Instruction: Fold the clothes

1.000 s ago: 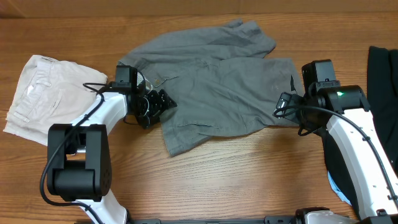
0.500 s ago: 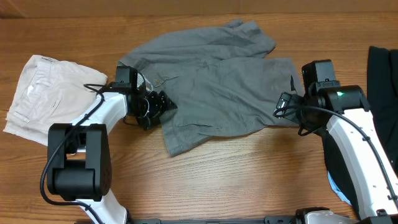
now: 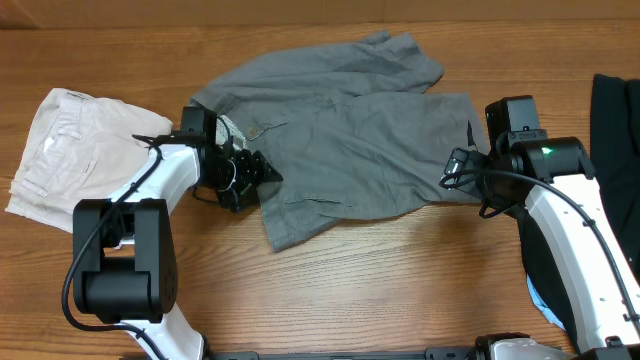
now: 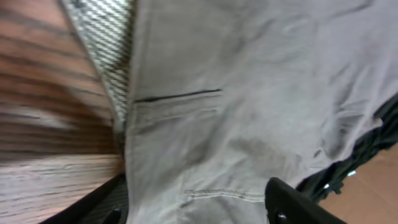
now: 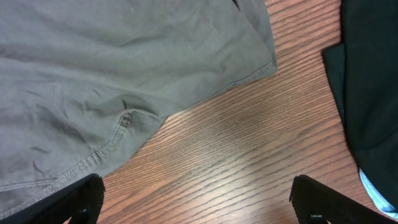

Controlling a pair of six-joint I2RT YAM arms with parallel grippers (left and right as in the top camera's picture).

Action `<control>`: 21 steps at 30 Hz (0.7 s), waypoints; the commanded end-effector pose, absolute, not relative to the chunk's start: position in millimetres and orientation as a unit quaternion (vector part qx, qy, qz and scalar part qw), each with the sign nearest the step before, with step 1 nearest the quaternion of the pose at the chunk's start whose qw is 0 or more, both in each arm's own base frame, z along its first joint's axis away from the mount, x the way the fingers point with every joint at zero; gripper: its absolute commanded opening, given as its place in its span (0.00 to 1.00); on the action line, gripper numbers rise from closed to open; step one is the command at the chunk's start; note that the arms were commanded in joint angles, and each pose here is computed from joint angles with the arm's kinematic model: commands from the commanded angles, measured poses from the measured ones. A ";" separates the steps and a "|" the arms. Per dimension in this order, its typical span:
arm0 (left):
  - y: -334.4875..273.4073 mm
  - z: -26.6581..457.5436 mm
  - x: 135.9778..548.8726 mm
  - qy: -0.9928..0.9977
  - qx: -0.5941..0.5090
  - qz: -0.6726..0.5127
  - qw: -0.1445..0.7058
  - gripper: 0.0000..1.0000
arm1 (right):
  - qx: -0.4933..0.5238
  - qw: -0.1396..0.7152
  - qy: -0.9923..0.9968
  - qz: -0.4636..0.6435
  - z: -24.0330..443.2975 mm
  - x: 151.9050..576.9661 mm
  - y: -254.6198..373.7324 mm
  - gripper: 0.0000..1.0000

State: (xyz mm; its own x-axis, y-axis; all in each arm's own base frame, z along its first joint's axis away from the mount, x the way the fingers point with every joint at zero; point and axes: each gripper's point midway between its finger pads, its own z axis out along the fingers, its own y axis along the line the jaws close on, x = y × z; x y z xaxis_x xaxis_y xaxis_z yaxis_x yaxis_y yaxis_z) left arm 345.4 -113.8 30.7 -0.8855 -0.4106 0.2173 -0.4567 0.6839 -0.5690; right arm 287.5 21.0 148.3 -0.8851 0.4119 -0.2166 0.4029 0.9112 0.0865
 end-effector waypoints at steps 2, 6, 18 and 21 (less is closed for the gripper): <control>-117.5 40.0 354.8 -0.914 0.222 0.338 0.032 0.75 | 0.210 0.130 0.969 0.020 155.3 293.5 19.7 1.00; -117.4 41.9 358.3 -0.915 0.220 0.338 0.026 0.76 | 0.210 0.129 0.969 0.020 155.2 293.4 19.7 1.00; -125.8 26.9 361.1 -0.944 0.187 0.271 -0.006 0.78 | 0.210 0.127 0.969 0.019 155.0 292.4 19.7 1.00; -133.0 27.2 368.8 -0.948 0.173 0.267 -0.028 0.77 | 0.210 0.127 0.969 0.019 155.0 292.3 19.7 1.00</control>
State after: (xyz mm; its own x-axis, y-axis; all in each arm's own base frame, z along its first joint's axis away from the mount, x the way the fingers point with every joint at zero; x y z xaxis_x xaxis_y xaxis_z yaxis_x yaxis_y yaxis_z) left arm 359.5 -129.4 30.2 -0.9270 -0.3628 0.0952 -0.3544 0.7644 -0.5386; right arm 287.5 21.0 148.3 -0.8852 0.4119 -0.2162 0.4029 0.9112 0.0863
